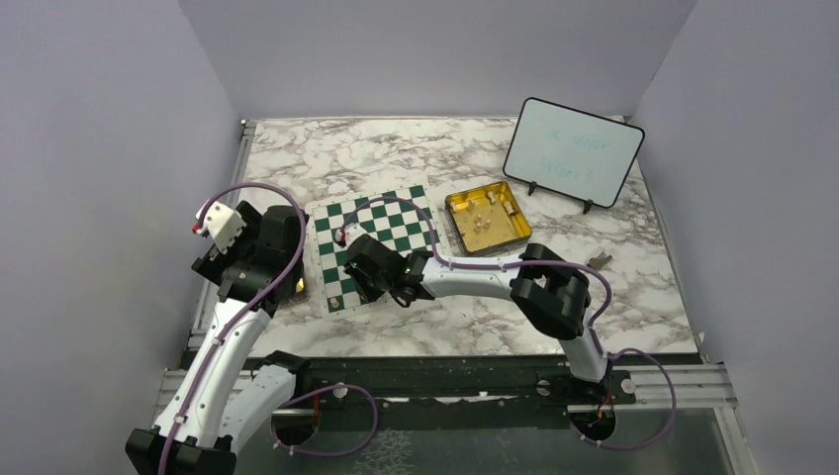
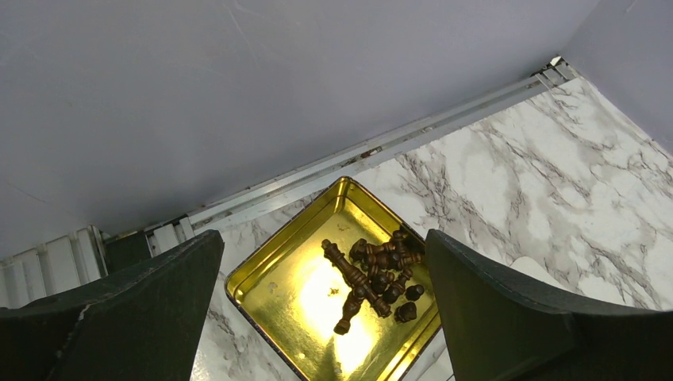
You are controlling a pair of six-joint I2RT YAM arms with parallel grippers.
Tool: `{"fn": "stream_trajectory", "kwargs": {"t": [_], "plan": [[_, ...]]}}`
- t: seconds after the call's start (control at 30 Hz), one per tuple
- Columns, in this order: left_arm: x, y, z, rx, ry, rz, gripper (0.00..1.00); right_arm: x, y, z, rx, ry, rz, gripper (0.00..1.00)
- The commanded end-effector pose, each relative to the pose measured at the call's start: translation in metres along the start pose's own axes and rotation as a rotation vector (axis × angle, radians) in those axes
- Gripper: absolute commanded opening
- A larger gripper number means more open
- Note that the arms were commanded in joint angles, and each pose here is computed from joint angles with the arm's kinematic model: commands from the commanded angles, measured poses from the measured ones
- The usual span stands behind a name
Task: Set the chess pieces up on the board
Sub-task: Place the chess piece on the chessboard.
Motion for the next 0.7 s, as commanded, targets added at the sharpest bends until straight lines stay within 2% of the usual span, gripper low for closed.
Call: {"fn": "stream_trajectory", "kwargs": {"t": [0.0,0.67], "plan": [[0.0017,0.0009,-0.0130,0.046,-0.032,-0.011,0.99,-0.0063,0.0036,-0.0010,0.015,0.002,0.025,0.15],[0.0019,0.0011,-0.0127,0.046,-0.033,-0.011,0.99,-0.0052,0.0044,0.0011,0.038,0.029,0.055,0.15]]}}
Point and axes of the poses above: each gripper's point midway between its finger pads, its own x axis back along the fingers, its own y axis along the line the jaws close on, z = x × y, the point moved 8 cm from there along x, back along the fingers, and after that the axes turned 6 degrees about x, right-handed, at the moved point
